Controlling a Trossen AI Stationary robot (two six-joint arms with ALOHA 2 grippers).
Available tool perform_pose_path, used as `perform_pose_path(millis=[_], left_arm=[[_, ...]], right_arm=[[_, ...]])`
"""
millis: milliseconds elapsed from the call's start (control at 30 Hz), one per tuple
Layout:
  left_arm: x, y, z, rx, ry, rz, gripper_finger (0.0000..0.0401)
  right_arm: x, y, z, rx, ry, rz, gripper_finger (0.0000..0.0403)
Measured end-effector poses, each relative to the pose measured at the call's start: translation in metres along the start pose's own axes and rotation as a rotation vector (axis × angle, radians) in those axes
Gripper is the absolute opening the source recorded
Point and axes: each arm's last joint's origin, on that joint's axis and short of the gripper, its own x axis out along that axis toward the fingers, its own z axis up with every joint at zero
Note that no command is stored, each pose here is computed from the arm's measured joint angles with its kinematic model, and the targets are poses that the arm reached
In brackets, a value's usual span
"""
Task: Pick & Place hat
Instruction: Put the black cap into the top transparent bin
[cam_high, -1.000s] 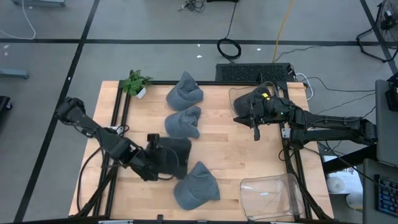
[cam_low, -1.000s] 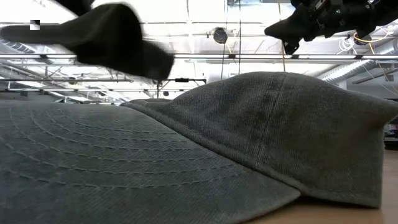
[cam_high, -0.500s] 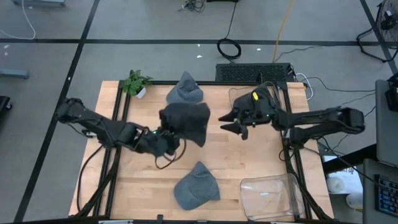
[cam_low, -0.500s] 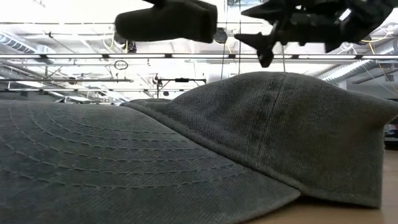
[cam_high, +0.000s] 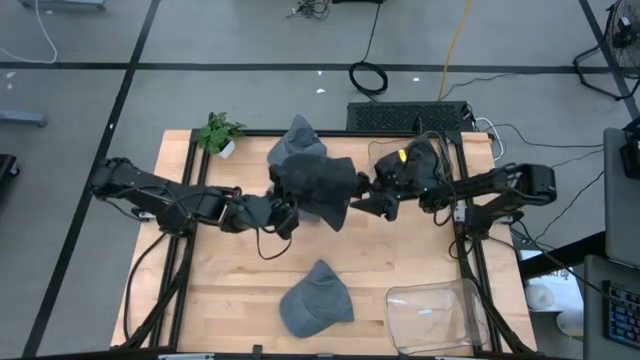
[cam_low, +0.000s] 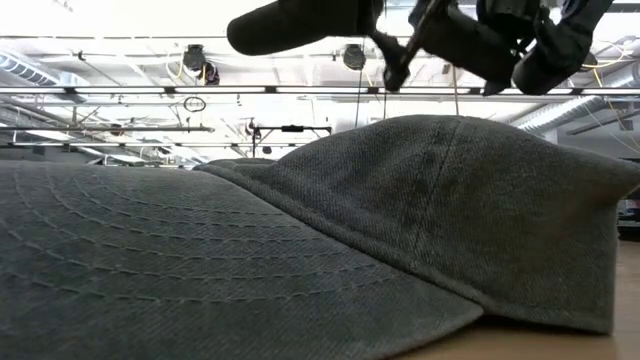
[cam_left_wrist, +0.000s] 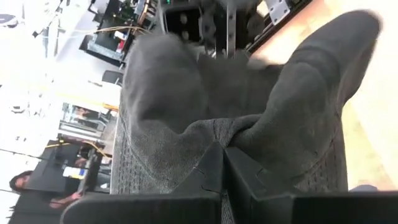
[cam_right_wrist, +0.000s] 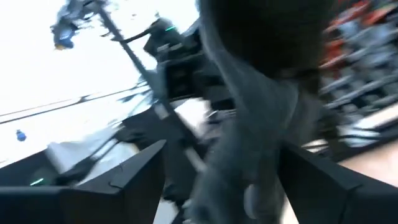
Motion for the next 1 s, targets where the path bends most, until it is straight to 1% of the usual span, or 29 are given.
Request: perform_pose_path(millis=[100,200,267,300,367,433,500,567,667,767,867,933,1000], left_arm=[[0.003,0.002,-0.003,-0.004,0.010,-0.002,0.0002],[0.006,0.003,-0.006,-0.025,0.015,-0.014,0.0003],[0.007,0.004,-0.007,-0.037,0.021,-0.013,0.0004],[0.008,0.005,-0.007,-0.038,0.022,-0.012,0.0003],[0.008,0.004,-0.007,-0.034,0.019,-0.016,0.0003],[0.008,0.004,-0.007,-0.033,0.013,-0.023,0.0004],[0.008,0.004,-0.007,-0.033,0.013,-0.023,0.0003],[0.008,0.004,-0.007,-0.034,0.014,-0.023,0.0003],[0.009,0.006,-0.008,-0.034,0.017,-0.019,0.0004],[0.010,0.007,-0.009,-0.037,0.023,-0.015,0.0003],[0.011,0.008,-0.010,-0.039,0.027,-0.013,0.0004],[0.012,0.008,-0.011,-0.041,0.029,-0.012,0.0003],[0.012,0.008,-0.011,-0.052,0.029,-0.013,0.0003]], right_arm=[[0.012,0.009,0.001,0.000,0.053,0.089,0.0275],[0.021,0.021,0.003,-0.043,0.078,0.175,0.0275],[0.024,0.027,0.004,-0.087,0.077,0.192,0.0274],[0.026,0.029,0.005,-0.116,0.078,0.182,0.0274],[0.026,0.027,0.003,-0.164,0.101,0.104,0.0274],[0.026,0.021,-0.001,-0.202,0.116,-0.030,0.0274],[0.025,0.015,-0.005,-0.235,0.107,-0.157,0.0274],[0.024,0.012,-0.005,-0.252,0.081,-0.242,0.0274],[0.024,0.010,-0.004,-0.236,0.057,-0.296,0.0274],[0.024,0.010,-0.004,-0.215,0.050,-0.302,0.0274],[0.023,0.010,-0.004,-0.227,0.036,-0.321,0.0271],[0.023,0.009,-0.003,-0.234,0.022,-0.340,0.0258],[0.023,0.010,-0.003,-0.235,0.019,-0.334,0.0228]])
